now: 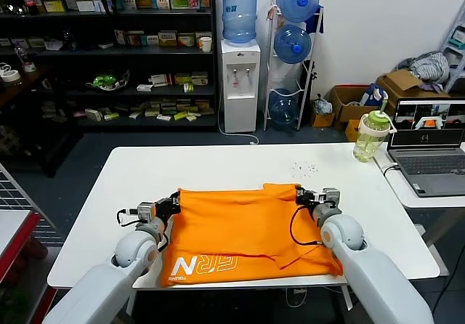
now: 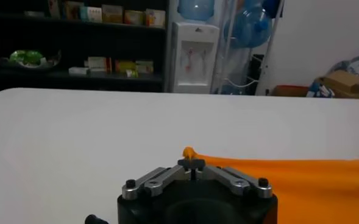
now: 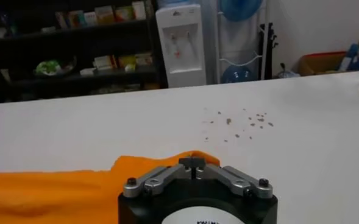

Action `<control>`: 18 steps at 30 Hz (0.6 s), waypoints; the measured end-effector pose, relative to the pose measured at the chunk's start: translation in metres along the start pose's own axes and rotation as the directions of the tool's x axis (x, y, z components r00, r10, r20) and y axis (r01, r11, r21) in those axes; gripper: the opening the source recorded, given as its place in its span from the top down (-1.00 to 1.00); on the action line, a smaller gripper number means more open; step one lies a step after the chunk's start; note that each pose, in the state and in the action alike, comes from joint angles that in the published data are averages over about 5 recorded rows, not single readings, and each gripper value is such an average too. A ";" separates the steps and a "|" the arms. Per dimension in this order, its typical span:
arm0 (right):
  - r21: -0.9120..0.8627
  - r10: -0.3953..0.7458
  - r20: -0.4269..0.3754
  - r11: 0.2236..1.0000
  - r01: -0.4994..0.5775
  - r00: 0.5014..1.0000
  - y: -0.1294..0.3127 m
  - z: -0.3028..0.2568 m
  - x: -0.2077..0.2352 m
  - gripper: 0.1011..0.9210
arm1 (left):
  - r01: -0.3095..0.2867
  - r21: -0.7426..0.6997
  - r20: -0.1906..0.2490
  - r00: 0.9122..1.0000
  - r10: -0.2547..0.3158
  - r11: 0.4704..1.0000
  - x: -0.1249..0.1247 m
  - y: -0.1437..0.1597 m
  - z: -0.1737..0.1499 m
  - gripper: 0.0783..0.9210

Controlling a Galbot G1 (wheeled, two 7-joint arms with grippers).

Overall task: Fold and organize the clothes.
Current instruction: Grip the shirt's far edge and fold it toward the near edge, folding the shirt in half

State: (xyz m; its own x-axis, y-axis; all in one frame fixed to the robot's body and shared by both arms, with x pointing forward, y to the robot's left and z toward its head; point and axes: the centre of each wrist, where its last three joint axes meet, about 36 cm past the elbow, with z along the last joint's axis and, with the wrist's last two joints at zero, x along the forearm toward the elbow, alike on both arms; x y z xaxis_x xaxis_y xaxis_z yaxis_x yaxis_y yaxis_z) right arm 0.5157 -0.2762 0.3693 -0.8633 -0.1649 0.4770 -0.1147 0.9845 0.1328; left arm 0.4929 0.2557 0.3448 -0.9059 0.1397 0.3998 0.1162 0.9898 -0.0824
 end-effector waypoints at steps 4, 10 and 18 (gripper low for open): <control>0.004 -0.009 0.006 1.000 0.009 1.000 -0.001 0.003 0.023 0.94 | -0.012 0.002 0.000 1.000 0.012 1.000 0.021 -0.003 -0.001 0.96; 0.016 -0.015 0.005 1.000 0.015 1.000 0.000 0.005 0.058 0.94 | -0.036 0.005 -0.009 0.999 0.036 0.999 0.057 -0.013 0.002 0.96; 0.029 -0.013 -0.014 0.999 0.014 1.000 0.006 0.008 0.099 0.94 | -0.060 0.000 -0.026 0.998 0.060 0.998 0.101 -0.025 0.010 0.96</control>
State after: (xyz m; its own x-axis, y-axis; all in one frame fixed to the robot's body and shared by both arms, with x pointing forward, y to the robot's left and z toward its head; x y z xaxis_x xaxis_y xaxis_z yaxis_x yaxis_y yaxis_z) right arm 0.4253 -0.2866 0.4105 -0.8550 -0.1786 0.4870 -0.1404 0.9835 0.1142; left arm 0.3946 0.2449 0.3781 -0.8864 0.1994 0.4178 0.1703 0.9796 -0.1063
